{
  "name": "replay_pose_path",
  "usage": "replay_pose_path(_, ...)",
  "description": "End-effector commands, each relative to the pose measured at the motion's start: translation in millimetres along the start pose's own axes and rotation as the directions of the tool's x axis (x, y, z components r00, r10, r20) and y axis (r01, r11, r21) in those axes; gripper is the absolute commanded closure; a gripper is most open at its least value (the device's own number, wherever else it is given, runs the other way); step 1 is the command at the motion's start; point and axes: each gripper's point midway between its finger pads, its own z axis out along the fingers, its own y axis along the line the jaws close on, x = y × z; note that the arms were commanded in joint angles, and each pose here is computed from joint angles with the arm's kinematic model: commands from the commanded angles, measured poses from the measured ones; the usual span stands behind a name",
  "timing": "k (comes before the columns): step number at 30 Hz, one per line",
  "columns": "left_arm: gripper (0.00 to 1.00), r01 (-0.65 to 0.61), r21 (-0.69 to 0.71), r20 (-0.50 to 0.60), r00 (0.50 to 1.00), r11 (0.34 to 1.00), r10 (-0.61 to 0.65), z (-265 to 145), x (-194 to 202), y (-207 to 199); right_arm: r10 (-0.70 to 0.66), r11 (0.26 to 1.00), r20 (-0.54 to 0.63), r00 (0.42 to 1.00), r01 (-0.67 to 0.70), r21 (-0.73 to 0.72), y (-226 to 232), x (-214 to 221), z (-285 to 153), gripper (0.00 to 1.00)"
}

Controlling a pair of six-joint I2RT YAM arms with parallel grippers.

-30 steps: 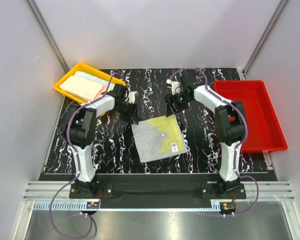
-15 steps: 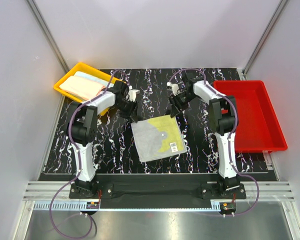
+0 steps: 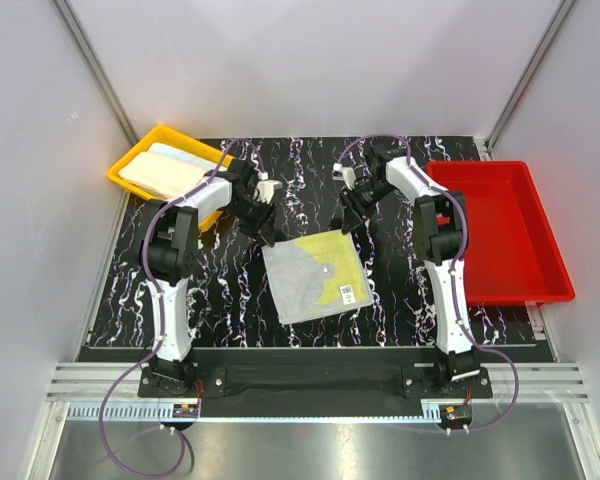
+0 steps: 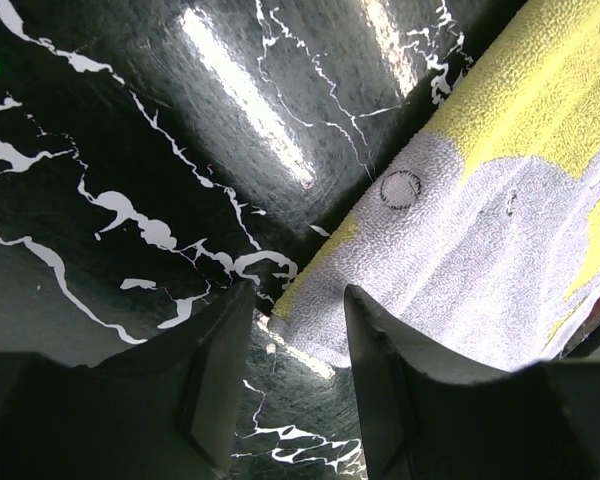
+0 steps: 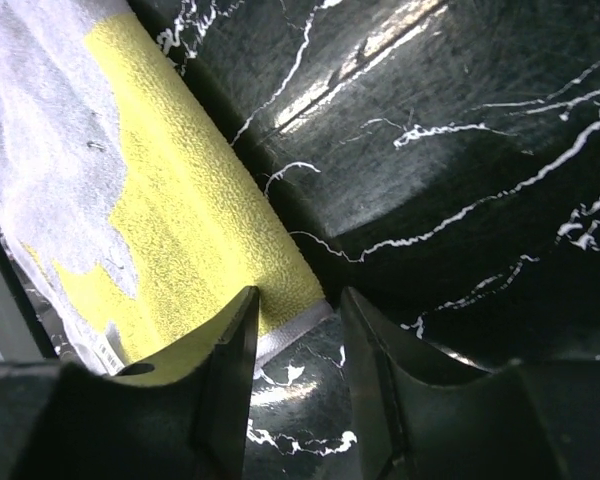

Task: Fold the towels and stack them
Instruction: Fold the towel

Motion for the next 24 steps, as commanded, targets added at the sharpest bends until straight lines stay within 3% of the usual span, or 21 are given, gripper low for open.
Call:
replay_pose_path(1,0.52,-0.024,0.037,-0.030,0.999,0.999,0.025,3,5,-1,-0.025,0.998,-0.002,1.000,0.025,-0.054,9,-3,-5,0.55)
replay_pose_path(3,0.52,-0.029,0.054,-0.030,0.999,0.998,0.031,2,5,-4,-0.033,0.998,-0.004,0.999,0.032,-0.052,8,-4,-6,0.57)
replay_pose_path(8,0.52,-0.031,0.065,-0.055,0.998,0.997,0.035,4,14,-3,-0.055,0.997,-0.009,0.998,0.054,-0.057,9,-2,-6,0.89)
replay_pose_path(11,0.52,-0.043,0.070,-0.048,0.998,0.997,0.047,3,15,-4,-0.061,0.997,-0.018,0.998,0.060,-0.037,5,1,-6,1.00)
replay_pose_path(16,0.54,-0.061,0.101,-0.029,0.997,0.993,0.064,4,13,-9,-0.047,0.999,-0.004,0.999,0.047,-0.005,-1,3,-8,1.00)
replay_pose_path(19,0.70,-0.055,0.134,-0.028,0.998,0.990,0.059,8,12,-11,-0.054,0.998,0.012,0.998,0.054,0.016,-3,2,-11,1.00)
replay_pose_path(21,0.89,-0.058,0.143,-0.026,0.998,0.988,0.062,9,8,-12,-0.063,0.998,0.023,0.998,0.062,0.031,-4,0,-13,1.00)
replay_pose_path(24,1.00,-0.044,0.141,-0.026,0.998,0.989,0.049,8,0,-11,-0.068,0.996,0.035,0.997,0.066,0.062,-7,-4,-21,1.00)
